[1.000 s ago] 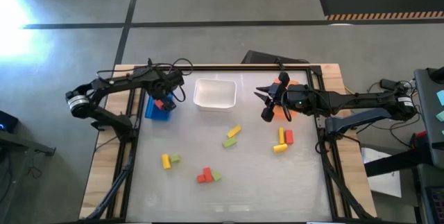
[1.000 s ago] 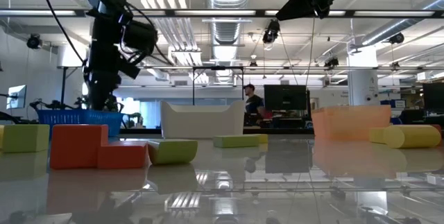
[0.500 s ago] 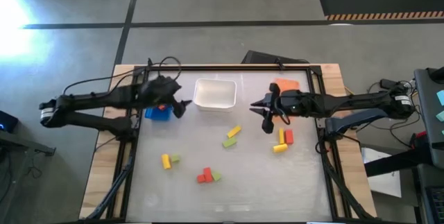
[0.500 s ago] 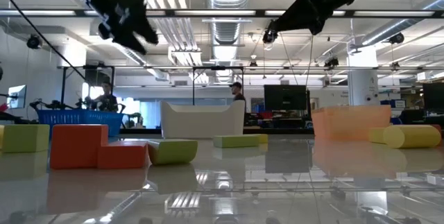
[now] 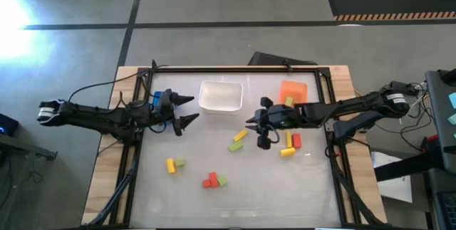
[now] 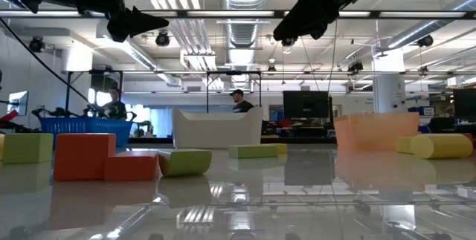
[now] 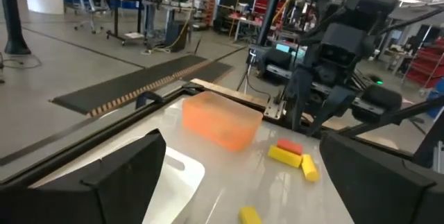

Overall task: Sort & place blocks by color
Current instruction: Put the top center yellow block into the white bin, then put the middle left green block into the orange bin

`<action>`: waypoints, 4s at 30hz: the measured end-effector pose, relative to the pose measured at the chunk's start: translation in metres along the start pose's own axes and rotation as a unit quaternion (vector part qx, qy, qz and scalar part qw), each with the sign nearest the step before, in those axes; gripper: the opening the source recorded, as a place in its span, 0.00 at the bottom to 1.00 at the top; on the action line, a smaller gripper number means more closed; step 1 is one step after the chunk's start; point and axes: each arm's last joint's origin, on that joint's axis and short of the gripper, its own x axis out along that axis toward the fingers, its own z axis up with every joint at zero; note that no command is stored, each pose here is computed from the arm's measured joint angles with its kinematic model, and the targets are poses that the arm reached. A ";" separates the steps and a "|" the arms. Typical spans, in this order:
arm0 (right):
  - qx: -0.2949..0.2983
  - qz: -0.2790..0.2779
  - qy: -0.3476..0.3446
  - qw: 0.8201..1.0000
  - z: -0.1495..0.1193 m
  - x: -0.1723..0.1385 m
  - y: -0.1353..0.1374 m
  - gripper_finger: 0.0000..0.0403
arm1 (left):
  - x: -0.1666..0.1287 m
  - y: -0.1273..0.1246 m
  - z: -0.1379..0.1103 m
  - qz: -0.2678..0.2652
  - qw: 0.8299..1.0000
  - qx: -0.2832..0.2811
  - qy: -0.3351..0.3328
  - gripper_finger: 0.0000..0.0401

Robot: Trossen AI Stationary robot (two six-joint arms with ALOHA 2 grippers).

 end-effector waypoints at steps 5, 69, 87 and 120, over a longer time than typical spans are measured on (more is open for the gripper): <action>-0.006 -0.005 0.063 0.998 0.010 0.015 0.003 0.18 | -0.004 0.002 -0.002 -0.001 1.000 0.000 -0.005 0.91; -0.232 0.087 0.380 0.891 -0.036 0.156 -0.011 0.21 | -0.013 0.005 0.002 -0.004 0.999 0.000 -0.034 0.91; -0.152 -0.067 0.285 0.944 0.055 0.123 -0.052 0.21 | -0.013 0.004 0.004 -0.005 0.999 -0.002 -0.039 0.91; -0.097 -0.120 0.276 0.949 0.050 0.213 -0.141 0.40 | -0.014 0.004 0.007 -0.008 0.999 -0.005 -0.053 0.91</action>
